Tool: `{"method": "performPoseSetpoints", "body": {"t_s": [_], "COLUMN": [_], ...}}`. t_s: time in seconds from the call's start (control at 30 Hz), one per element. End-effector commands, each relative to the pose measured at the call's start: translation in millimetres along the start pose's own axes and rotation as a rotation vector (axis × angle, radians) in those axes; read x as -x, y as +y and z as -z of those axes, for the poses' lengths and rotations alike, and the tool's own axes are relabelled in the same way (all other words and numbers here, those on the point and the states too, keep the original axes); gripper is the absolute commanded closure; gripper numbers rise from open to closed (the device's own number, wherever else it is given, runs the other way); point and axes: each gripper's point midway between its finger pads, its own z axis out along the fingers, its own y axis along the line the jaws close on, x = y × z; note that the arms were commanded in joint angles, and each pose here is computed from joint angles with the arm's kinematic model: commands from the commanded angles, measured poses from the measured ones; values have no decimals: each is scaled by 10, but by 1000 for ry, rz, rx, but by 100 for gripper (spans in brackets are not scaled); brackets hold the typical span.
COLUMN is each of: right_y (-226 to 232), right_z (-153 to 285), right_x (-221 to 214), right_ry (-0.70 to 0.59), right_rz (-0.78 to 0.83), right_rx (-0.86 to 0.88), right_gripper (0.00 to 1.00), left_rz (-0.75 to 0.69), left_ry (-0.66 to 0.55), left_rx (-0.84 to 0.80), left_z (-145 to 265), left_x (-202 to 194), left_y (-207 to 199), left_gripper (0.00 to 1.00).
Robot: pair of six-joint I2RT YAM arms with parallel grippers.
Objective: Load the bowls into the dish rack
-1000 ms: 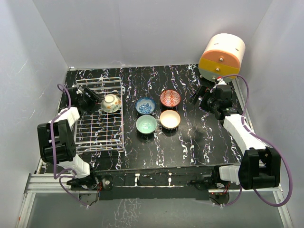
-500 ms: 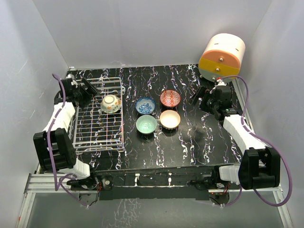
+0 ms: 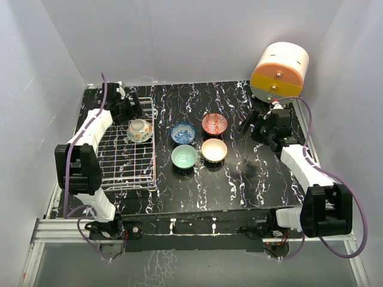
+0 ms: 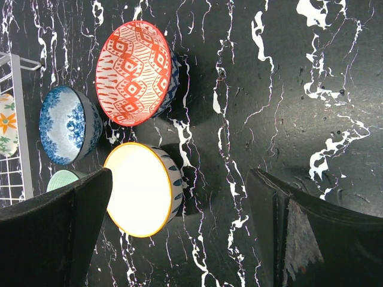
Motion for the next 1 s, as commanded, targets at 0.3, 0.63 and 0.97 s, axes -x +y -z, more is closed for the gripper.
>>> {"method": "performPoseSetpoints", "body": {"t_s": [0.3,0.63,0.97], "right_y": [35,18,23], "right_z": [-26,-33,-6], "right_x": [135,117,77], "right_ry": [-44,-41,-38], "right_rz": [37,31,22], "right_rx": [28,32,43], "right_gripper": [2,2,2], "left_rz": [-124,-183,-201], "left_ry": [6,79,108], "left_rx": [184,277,295], "left_z": [-221,-302,182], "left_x": [-59,-258,-642], "left_y": [42,170,227], "left_gripper": [16,16,16]}}
